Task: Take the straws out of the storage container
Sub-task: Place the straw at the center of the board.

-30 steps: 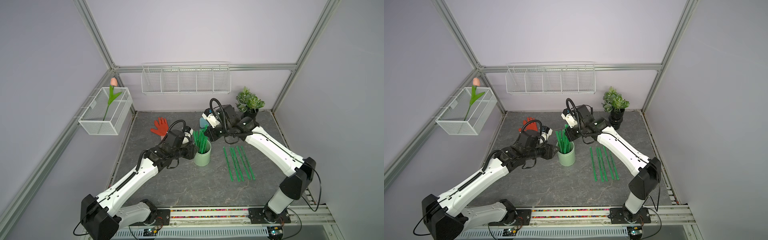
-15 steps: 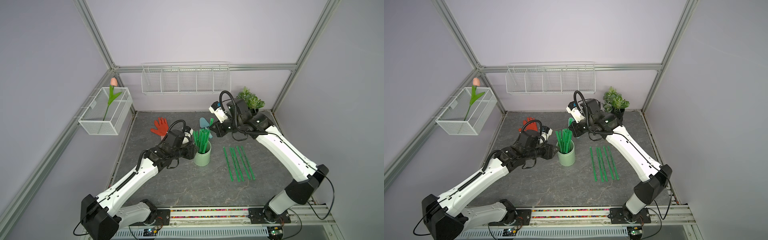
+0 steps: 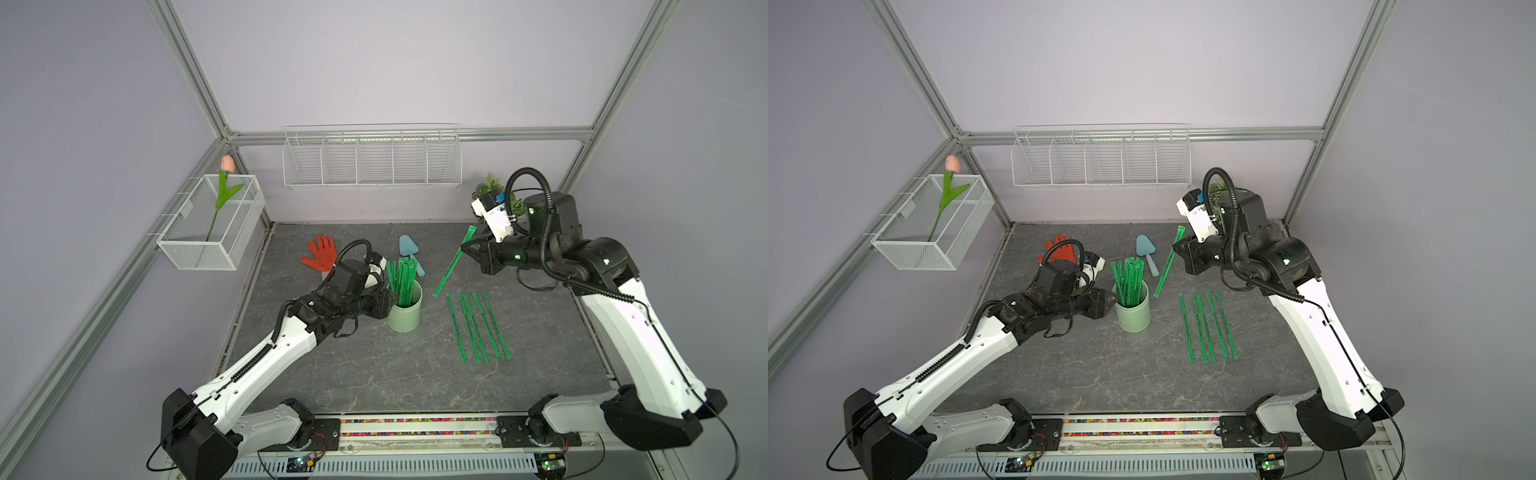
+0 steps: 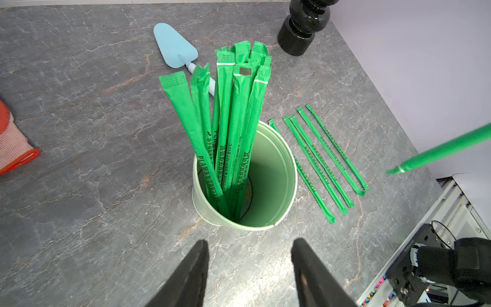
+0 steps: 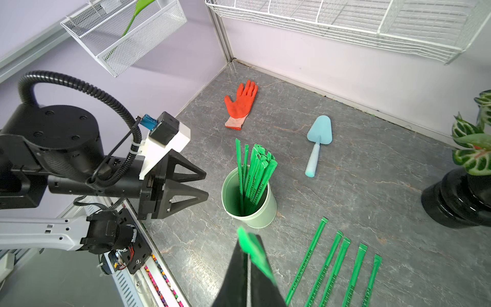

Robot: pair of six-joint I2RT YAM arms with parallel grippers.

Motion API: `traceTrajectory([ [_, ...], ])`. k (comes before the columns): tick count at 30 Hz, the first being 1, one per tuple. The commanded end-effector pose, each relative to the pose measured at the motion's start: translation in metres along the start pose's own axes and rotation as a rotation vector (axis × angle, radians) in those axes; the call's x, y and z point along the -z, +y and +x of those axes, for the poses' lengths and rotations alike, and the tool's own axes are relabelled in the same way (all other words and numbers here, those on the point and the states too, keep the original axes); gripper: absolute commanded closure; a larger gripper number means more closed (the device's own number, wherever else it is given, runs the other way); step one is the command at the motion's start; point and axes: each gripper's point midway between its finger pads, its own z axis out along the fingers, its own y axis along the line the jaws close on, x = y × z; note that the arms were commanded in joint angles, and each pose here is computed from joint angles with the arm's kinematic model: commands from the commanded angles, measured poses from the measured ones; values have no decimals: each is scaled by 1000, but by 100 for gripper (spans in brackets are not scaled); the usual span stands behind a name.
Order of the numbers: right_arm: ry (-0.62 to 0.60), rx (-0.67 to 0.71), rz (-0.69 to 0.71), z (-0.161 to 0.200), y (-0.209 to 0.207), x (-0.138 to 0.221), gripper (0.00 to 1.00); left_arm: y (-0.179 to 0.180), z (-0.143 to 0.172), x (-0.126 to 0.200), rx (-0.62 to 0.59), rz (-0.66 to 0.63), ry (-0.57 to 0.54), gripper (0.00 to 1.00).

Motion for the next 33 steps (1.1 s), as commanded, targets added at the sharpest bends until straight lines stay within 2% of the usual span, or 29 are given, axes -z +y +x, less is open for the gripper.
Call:
traceTrajectory([
  [1,40,-19,25,17,-7,6,93,-6,-11,8,2,19,-41,46],
  [5,39,-24,10,19,-6,3,93,-6,-11,8,2,17,-39,46],
  [8,59,-24,83,24,-19,3,93,-5,-11,9,1,14,-42,46],
  [13,195,-121,272,51,-63,5,93,-6,-11,9,1,18,-42,46],
  [18,327,-257,351,80,-96,8,93,-7,-12,10,2,21,-44,46],
  [23,522,-364,526,122,-141,15,93,-7,-11,8,4,25,-38,46],
  [28,693,-400,647,160,-175,11,93,-7,-10,6,6,26,-31,46],
  [33,849,-407,699,188,-194,1,93,-7,-9,6,5,26,-29,46],
])
